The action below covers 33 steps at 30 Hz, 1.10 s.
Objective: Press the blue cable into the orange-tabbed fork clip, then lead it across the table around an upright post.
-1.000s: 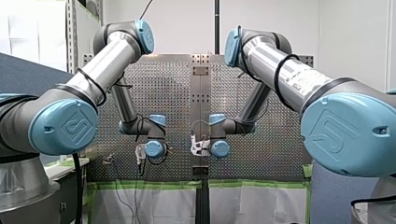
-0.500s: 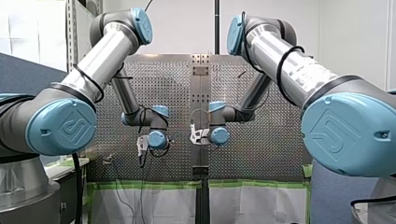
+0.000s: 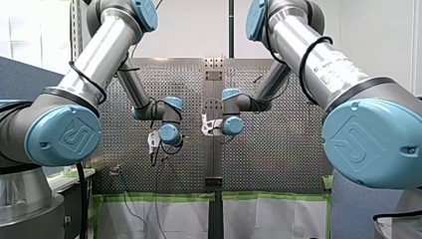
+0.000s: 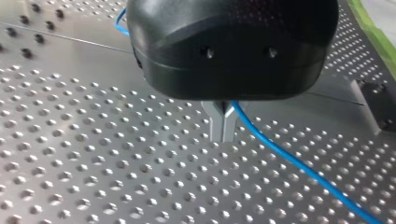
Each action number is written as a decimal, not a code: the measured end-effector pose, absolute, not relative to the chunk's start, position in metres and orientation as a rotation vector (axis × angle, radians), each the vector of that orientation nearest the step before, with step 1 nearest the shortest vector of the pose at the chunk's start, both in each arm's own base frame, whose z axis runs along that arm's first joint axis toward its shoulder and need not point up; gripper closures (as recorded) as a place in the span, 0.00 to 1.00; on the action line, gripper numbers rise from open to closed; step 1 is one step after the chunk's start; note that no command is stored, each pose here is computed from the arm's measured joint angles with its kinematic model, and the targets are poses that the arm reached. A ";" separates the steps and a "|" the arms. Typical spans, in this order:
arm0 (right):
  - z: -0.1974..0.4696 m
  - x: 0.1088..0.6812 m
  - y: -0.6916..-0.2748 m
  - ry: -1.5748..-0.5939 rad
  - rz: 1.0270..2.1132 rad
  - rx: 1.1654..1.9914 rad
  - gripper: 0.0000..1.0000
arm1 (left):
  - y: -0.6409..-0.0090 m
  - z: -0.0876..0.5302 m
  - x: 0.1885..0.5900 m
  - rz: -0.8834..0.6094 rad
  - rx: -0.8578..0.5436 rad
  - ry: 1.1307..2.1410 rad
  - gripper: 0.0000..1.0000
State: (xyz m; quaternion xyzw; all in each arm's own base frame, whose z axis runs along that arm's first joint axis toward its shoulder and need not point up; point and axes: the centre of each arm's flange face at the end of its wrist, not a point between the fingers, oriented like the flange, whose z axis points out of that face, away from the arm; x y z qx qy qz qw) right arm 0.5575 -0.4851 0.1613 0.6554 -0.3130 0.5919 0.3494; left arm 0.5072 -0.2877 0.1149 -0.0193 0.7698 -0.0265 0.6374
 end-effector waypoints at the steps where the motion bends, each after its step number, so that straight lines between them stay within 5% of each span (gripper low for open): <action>1: 0.169 0.557 -0.485 -0.810 1.537 1.694 1.00 | -0.288 0.120 0.507 -0.063 -0.045 1.755 1.00; 33: 0.327 0.538 -0.473 -0.760 1.668 1.508 1.00 | -0.297 0.314 0.520 -0.129 -0.155 1.530 1.00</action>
